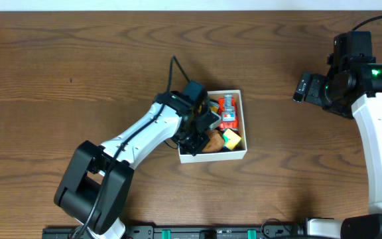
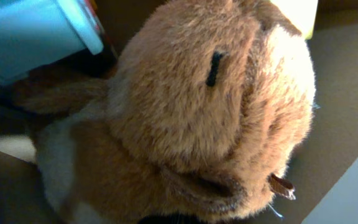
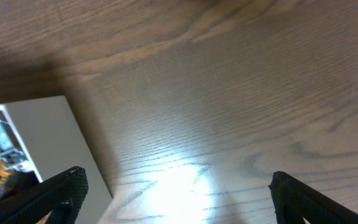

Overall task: Pack container
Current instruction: 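Push the plush toy down into the box front with the left gripper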

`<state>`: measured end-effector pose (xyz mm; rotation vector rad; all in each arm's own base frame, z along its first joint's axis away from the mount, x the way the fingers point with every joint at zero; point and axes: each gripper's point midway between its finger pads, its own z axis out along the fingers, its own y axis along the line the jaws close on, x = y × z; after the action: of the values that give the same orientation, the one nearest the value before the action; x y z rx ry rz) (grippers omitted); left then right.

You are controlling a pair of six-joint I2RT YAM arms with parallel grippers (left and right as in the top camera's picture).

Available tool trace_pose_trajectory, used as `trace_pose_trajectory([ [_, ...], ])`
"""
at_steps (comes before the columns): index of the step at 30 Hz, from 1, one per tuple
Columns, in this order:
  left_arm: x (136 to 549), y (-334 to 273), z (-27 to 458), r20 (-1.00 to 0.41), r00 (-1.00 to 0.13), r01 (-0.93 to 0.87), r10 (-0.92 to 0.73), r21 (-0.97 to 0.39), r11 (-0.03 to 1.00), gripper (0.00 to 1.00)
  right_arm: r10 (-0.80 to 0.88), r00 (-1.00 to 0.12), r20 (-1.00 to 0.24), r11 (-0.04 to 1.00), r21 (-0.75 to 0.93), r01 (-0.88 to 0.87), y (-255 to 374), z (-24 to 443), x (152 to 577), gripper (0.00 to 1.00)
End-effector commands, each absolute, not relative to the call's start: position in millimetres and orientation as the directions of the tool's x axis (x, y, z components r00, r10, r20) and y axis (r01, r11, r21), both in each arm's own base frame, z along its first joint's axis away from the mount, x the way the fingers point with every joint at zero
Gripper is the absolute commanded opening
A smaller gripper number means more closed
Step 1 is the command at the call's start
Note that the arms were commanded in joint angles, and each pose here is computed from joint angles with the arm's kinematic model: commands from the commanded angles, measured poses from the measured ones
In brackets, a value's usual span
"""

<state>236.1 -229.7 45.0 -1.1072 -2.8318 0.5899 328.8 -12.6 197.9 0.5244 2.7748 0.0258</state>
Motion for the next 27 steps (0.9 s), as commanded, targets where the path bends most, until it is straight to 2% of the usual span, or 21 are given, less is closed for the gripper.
trace_pose_trajectory([
  [1,216,-191,-3,0.104,-0.764,0.59,0.637,-0.289,0.754,0.06,0.348,-0.882,-0.318,0.936,0.065,0.347,-16,201,328,0.97],
  [9,222,-210,15,0.036,-0.739,0.638,0.672,-0.281,0.717,0.06,0.348,-0.881,-0.319,0.936,0.065,0.347,-16,201,328,0.97],
  [21,244,-226,115,-0.294,-0.699,0.713,0.652,-0.221,0.665,0.06,0.348,-0.878,-0.328,0.936,0.068,0.346,-16,202,330,0.97],
  [23,247,-223,125,-0.325,-0.691,0.717,0.646,-0.191,0.67,0.06,0.348,-0.877,-0.331,0.936,0.069,0.346,-16,202,331,0.97],
  [27,264,-203,139,-0.366,-0.677,0.696,0.638,-0.04,0.717,0.06,0.337,-0.879,-0.336,0.94,0.065,0.335,-17,203,332,0.97],
])
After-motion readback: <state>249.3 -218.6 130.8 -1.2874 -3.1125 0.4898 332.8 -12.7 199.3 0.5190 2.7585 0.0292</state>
